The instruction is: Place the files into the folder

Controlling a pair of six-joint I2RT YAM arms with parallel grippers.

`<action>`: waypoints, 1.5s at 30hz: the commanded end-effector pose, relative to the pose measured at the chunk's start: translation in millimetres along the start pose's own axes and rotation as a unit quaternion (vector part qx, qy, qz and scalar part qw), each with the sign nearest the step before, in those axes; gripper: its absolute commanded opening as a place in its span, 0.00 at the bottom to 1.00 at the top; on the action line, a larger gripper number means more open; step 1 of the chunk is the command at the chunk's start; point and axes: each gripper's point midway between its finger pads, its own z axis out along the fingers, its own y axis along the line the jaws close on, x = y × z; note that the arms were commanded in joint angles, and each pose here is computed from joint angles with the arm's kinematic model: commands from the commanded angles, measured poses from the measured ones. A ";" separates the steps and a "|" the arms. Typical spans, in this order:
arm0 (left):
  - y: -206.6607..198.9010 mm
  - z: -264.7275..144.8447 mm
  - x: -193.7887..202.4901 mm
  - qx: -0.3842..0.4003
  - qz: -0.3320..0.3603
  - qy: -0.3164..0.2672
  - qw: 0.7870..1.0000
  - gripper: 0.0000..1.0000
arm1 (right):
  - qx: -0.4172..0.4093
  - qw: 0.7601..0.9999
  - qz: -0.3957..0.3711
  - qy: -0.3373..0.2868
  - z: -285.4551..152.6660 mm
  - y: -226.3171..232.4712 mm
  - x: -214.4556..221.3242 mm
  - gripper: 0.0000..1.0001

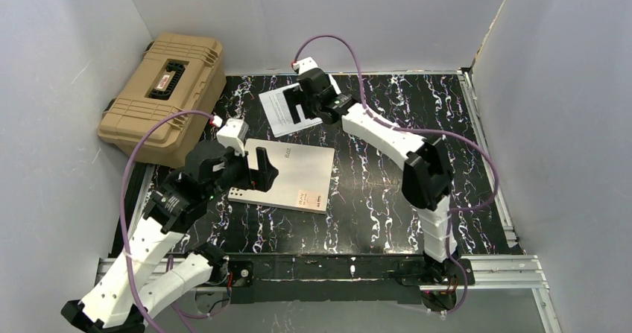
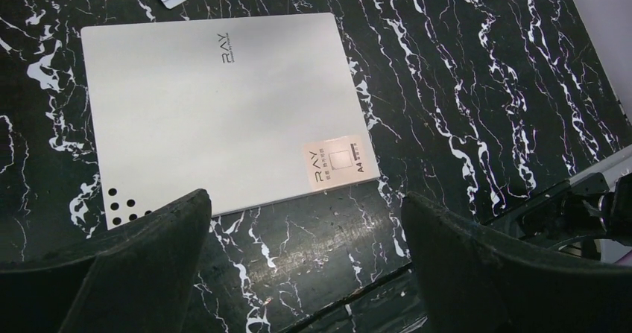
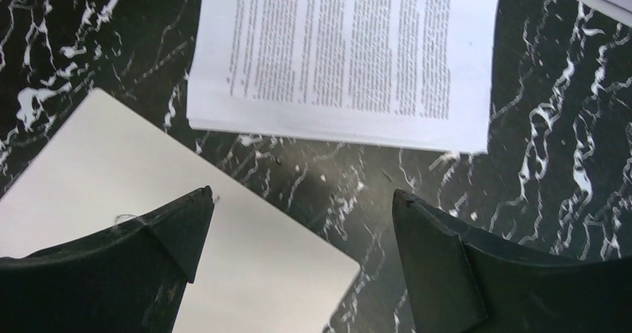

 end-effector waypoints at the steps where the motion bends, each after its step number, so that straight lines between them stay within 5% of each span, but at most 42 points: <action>1: 8.0 -4.9 8.3 -0.008 0.019 -0.009 1.000 0.98 | -0.017 1.000 0.001 -0.011 23.9 15.6 -21.9 0.99; 21: 12.0 -7.7 10.4 -0.014 0.025 -0.012 1.000 0.98 | -0.059 0.994 0.047 -0.075 147.3 61.6 -6.0 0.99; 45: 15.8 -5.9 11.0 -0.026 0.025 -0.010 0.999 0.98 | 0.003 0.996 0.066 0.067 164.8 -19.9 115.2 0.99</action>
